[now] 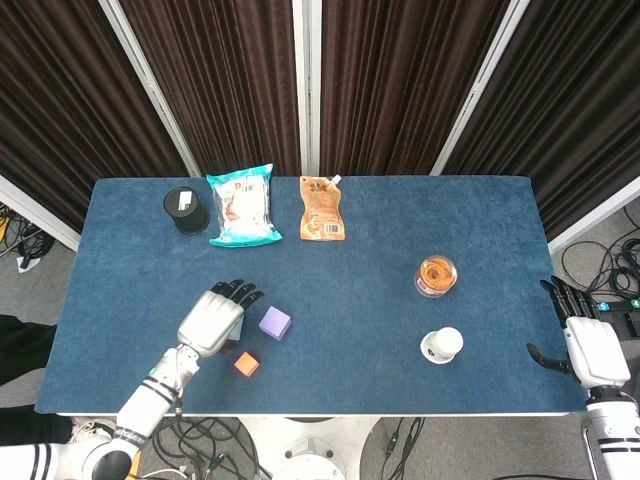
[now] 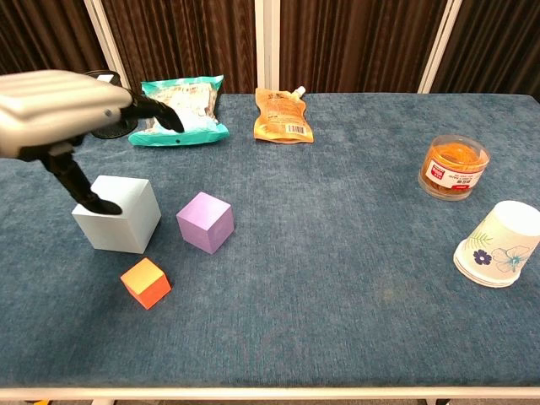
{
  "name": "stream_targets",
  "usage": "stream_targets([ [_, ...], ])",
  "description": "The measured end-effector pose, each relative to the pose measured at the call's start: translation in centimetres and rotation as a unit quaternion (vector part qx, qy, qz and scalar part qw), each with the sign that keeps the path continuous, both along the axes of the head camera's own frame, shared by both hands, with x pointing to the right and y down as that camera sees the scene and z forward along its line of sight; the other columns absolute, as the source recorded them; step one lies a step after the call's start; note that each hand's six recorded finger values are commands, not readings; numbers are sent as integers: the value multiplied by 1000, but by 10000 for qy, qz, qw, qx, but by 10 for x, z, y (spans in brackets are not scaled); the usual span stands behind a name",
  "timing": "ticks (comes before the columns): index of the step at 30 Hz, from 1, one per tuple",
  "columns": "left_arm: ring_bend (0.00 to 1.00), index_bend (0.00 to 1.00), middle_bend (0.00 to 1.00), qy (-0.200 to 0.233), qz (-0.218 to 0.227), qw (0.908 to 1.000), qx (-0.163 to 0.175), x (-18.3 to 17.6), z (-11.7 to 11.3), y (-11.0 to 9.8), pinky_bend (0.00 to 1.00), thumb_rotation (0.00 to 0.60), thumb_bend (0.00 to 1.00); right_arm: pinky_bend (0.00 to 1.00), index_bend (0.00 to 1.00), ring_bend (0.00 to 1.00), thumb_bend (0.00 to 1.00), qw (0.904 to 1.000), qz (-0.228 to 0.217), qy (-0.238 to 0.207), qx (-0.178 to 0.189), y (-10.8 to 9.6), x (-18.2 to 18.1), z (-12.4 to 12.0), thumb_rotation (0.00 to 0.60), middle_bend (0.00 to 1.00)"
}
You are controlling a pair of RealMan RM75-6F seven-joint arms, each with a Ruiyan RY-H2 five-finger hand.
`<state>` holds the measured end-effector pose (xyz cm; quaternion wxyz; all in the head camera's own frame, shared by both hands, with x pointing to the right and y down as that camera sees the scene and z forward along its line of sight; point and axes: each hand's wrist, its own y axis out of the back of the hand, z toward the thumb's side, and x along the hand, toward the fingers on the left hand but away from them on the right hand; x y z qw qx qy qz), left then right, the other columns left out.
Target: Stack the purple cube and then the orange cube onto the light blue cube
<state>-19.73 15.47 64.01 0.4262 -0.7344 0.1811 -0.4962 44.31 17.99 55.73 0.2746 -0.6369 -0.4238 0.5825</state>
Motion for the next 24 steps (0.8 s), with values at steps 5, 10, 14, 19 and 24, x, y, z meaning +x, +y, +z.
stream_targets([
  [5, 163, 230, 291, -284, 275, 9992, 75, 27, 10, 0, 261, 600, 105, 0, 0, 0, 152, 10000, 31, -26, 26, -1, 2, -2, 600, 0],
  [10, 170, 230, 297, -444, 442, 9978, 200, 37, 20, -3, 265, 600, 111, 0, 0, 0, 151, 10000, 63, -35, 26, -2, 3, -2, 600, 0],
  [14, 171, 245, 318, -528, 410, 9977, 83, 37, 29, -4, 266, 600, 121, 0, 0, 0, 151, 10000, 70, -41, 30, -1, 4, -2, 600, 0],
  [19, 180, 265, 336, -674, 543, 9962, 89, 39, 40, -4, 266, 600, 128, 0, 0, 0, 152, 10000, 76, -45, 16, -1, 5, -2, 600, 0],
  [24, 183, 279, 350, -776, 776, 9938, 170, 43, 48, 2, 266, 600, 130, 0, 0, 0, 152, 10000, 85, -49, 3, -2, 5, -2, 600, 0],
])
